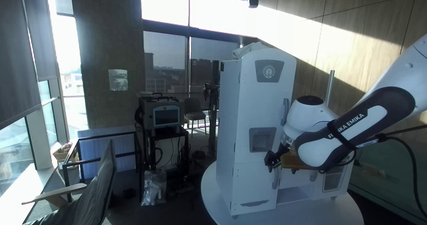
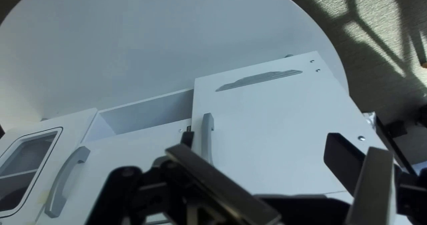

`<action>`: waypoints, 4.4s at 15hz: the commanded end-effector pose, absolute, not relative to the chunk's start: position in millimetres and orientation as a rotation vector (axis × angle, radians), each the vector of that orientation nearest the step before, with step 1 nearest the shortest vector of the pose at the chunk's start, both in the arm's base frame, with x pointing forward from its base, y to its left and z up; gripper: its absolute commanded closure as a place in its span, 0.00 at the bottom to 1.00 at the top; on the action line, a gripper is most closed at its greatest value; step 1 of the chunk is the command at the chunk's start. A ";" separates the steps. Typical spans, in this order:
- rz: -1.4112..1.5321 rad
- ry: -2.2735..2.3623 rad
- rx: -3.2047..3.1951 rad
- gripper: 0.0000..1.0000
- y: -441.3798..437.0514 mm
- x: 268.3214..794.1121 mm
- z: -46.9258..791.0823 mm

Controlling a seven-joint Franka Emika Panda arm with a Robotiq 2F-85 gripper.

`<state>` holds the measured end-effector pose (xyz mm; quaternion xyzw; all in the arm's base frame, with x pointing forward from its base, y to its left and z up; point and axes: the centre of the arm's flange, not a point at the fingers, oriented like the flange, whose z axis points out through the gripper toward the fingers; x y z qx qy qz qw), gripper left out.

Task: Close the upper cabinet on the left then open the bottom cabinet.

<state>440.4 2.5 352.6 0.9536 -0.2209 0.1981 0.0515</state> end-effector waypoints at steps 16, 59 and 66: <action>0.396 0.101 2.825 0.00 -128.5 557.9 250.6; 0.797 0.258 2.964 0.87 -123.4 523.2 263.4; 0.785 0.209 2.978 0.39 -116.6 527.3 262.1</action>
